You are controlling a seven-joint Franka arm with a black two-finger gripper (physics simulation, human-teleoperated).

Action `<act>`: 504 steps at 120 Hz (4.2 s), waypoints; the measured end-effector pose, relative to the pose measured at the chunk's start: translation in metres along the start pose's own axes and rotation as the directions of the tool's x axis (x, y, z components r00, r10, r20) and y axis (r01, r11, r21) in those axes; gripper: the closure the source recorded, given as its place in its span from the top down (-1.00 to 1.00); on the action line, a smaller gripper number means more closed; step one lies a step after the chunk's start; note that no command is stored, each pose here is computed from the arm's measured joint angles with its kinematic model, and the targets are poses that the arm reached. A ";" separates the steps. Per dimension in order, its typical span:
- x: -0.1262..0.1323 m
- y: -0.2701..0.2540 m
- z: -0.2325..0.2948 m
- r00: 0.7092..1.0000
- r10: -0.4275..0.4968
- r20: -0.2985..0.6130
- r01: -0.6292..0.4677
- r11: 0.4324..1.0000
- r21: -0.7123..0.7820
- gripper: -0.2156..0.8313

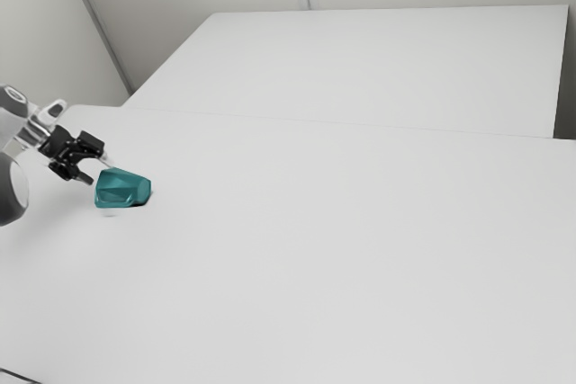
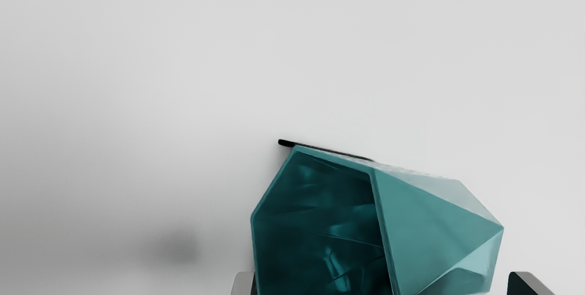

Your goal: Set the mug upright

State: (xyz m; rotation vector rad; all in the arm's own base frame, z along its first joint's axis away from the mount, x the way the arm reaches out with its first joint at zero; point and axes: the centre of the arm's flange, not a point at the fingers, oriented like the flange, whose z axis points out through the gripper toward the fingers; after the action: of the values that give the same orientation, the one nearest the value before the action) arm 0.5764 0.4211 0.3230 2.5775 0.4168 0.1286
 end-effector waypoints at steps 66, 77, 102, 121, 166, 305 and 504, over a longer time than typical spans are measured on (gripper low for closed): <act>0.000 0.006 0.042 0.996 0.069 -0.060 -0.078 0.981 -0.178 0.59; 0.000 0.007 0.047 0.995 0.079 -0.059 -0.089 0.978 -0.189 0.52; 0.003 0.015 0.046 0.992 0.110 -0.069 -0.121 0.976 -0.179 -0.34; 0.011 0.039 0.044 0.984 0.158 -0.077 -0.169 0.970 -0.175 -0.76; 0.018 0.123 0.021 0.958 0.281 -0.065 -0.287 0.952 -0.111 -0.89; -0.189 0.433 0.161 0.968 0.240 0.070 -0.232 0.759 0.608 -0.91; -0.181 0.558 0.086 0.973 0.193 -0.123 -0.084 0.803 0.590 0.57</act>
State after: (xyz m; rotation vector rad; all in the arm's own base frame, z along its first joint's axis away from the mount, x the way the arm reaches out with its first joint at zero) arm 0.5696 -0.1340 0.5321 3.2265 0.3706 0.3318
